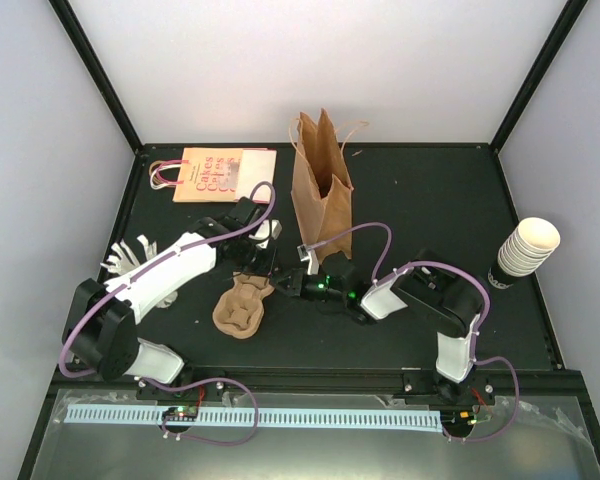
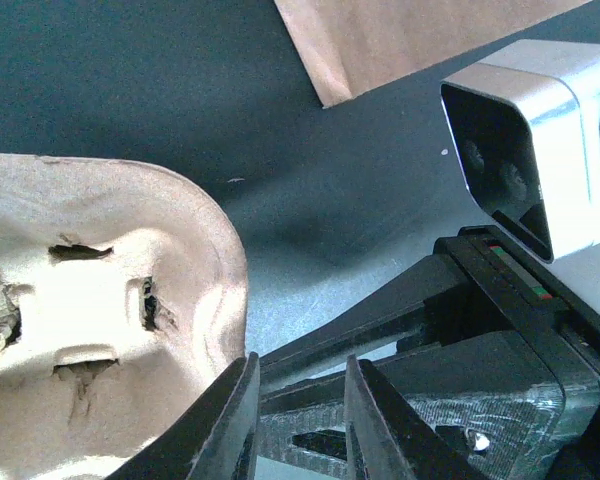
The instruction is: Pack the takeout coffee
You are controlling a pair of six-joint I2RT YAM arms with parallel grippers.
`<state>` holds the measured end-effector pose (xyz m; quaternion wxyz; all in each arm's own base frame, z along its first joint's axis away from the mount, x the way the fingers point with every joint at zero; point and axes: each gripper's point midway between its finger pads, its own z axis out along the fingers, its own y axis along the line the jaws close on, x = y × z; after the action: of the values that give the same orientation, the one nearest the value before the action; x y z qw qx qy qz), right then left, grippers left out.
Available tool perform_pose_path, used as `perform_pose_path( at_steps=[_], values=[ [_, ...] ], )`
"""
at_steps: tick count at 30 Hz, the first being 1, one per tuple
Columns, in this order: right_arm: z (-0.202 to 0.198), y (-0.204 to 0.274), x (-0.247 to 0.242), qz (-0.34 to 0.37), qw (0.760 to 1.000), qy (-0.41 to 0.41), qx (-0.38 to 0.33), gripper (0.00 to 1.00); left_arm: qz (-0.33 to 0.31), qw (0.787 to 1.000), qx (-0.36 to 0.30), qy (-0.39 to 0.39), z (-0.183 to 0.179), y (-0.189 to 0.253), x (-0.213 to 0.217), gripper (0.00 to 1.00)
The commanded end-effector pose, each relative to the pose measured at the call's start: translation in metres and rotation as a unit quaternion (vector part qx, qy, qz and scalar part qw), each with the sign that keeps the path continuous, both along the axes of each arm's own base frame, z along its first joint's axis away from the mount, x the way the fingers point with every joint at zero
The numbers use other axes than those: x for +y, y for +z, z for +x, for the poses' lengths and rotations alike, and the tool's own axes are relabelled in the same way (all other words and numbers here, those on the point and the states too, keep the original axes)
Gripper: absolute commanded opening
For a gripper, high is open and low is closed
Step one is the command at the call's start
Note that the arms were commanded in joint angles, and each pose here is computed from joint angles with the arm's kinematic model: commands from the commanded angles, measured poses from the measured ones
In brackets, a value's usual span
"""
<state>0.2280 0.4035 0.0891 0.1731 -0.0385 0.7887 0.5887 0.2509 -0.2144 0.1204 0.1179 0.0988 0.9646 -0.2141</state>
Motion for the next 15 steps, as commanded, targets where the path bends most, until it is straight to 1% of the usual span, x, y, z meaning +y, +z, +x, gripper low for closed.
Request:
perform_pose_path(
  at_steps=[1, 4, 9, 12, 15],
  values=[
    [0.006, 0.003, 0.003, 0.000, 1.000, -0.004, -0.016, 0.15, -0.027, 1.000, -0.013, -0.006, 0.001, 0.013, -0.008, 0.27],
    [0.006, 0.004, 0.001, -0.001, 1.000, -0.008, -0.019, 0.15, -0.012, 1.000, -0.015, -0.004, 0.001, 0.010, -0.003, 0.30],
    [0.006, 0.006, -0.005, -0.010, 0.999, -0.018, -0.026, 0.15, 0.051, 0.998, -0.019, 0.006, 0.004, -0.006, 0.017, 0.32],
    [0.007, 0.006, -0.010, -0.013, 0.999, -0.028, -0.030, 0.15, 0.064, 0.998, -0.019, 0.002, 0.004, -0.012, 0.019, 0.34],
    [0.006, 0.010, -0.016, -0.009, 0.999, -0.038, -0.035, 0.16, 0.066, 0.998, -0.021, -0.006, 0.004, -0.015, 0.016, 0.39]
  ],
)
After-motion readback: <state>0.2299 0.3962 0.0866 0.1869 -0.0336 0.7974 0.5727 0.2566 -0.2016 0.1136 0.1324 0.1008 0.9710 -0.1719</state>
